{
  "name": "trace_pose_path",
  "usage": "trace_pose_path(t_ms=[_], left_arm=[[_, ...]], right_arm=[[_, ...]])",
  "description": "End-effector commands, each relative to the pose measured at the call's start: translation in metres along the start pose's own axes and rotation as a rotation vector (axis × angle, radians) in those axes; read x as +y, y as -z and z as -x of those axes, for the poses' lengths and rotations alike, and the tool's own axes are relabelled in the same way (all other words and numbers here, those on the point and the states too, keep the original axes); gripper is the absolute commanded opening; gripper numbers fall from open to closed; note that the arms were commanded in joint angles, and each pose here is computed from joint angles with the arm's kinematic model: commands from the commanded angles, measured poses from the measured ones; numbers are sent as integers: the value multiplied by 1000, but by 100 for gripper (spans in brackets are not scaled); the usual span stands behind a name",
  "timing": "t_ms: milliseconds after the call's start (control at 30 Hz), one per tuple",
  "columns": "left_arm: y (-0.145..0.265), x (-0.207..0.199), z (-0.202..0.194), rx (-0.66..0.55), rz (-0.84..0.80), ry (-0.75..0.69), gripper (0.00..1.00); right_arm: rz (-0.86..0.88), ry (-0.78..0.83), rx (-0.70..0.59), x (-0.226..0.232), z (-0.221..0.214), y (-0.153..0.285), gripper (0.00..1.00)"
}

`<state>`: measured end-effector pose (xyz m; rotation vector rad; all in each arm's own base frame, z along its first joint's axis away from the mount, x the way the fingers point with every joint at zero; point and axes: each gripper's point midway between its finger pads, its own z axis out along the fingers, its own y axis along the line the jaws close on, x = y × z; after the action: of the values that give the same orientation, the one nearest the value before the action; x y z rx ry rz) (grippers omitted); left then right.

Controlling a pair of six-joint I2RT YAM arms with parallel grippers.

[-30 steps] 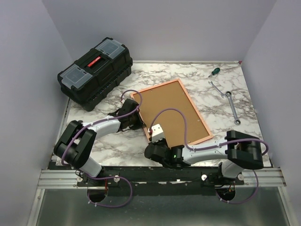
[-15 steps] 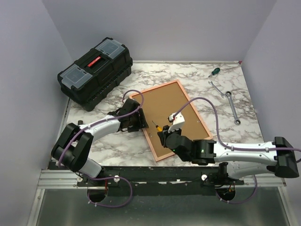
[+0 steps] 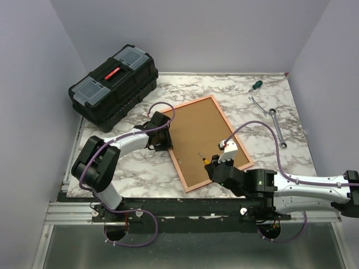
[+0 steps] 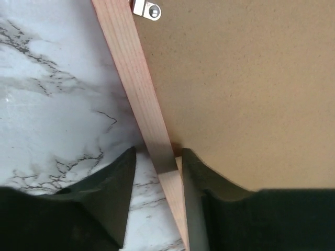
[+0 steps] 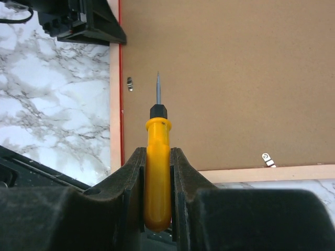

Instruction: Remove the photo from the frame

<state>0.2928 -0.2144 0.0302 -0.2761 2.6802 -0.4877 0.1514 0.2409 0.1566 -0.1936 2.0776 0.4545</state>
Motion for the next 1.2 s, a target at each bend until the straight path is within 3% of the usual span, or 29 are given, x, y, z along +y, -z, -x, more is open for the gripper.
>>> trace_pose_path(t_ms=[0,167,400,433,533,633,833,1000,1167], left_arm=[[-9,9,-26,56,21,8,25],[-6,3,-71,129,-19,7,9],[25,-5,-119,166,-102,26,3],[29,-5,-120,165,-107,28,6],[41,-3,-105,122,-104,16,41],[52,-5,-77,66,-128,23,61],[59,-1,-8,-58,-135,43,69],[39,-14,28,-33,-100,3,70],[10,-1,42,-15,-6,13,65]], right_arm=[[-40,12,24,-10,-9,0,0],[-39,31,33,-7,-13,-4,0],[-35,51,51,-3,-25,-12,0],[-36,53,54,-3,-26,-14,0],[-33,74,75,2,-34,-20,0],[-17,85,87,10,-38,-25,0],[-30,83,97,30,-40,-45,0],[-6,90,101,51,-34,-74,0],[-33,88,87,53,-22,-103,0]])
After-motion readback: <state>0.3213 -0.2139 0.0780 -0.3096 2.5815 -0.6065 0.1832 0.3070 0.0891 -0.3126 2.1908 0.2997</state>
